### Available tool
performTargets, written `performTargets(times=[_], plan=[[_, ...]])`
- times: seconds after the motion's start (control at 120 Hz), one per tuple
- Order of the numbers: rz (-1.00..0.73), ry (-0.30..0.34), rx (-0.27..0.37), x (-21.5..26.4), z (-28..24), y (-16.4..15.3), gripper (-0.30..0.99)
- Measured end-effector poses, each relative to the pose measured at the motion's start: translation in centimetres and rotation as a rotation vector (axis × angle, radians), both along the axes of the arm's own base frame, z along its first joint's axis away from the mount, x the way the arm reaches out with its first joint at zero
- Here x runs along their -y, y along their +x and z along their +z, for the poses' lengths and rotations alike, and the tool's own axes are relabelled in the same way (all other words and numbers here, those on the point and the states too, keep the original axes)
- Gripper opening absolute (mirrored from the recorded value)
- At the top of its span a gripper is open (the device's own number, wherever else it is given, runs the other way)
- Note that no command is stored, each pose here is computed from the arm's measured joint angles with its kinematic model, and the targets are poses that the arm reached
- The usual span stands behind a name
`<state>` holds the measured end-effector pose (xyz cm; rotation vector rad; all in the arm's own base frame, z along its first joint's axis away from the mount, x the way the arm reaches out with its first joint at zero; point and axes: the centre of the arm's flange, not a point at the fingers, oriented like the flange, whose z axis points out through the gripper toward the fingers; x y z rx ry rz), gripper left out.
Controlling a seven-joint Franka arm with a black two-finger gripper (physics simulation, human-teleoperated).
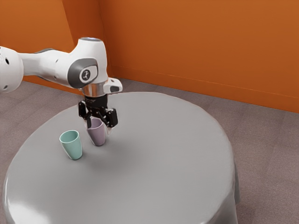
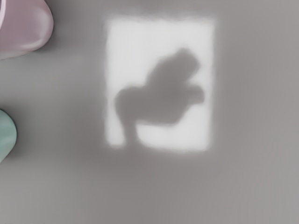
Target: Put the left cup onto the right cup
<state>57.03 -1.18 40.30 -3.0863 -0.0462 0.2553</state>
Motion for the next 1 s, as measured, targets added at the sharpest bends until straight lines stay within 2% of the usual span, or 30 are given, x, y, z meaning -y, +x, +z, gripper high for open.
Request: performTargets(times=[0.167,0.575,1.0], plan=[[0.013,-0.004,-0.012,-0.1,-1.9,-0.7,0.69],[0.033,-0.006,0.005,-1.4,-2.5,-0.4,0.69],[0.060,-0.004,0.005,-7.3,-2.6,-0.7,0.69]])
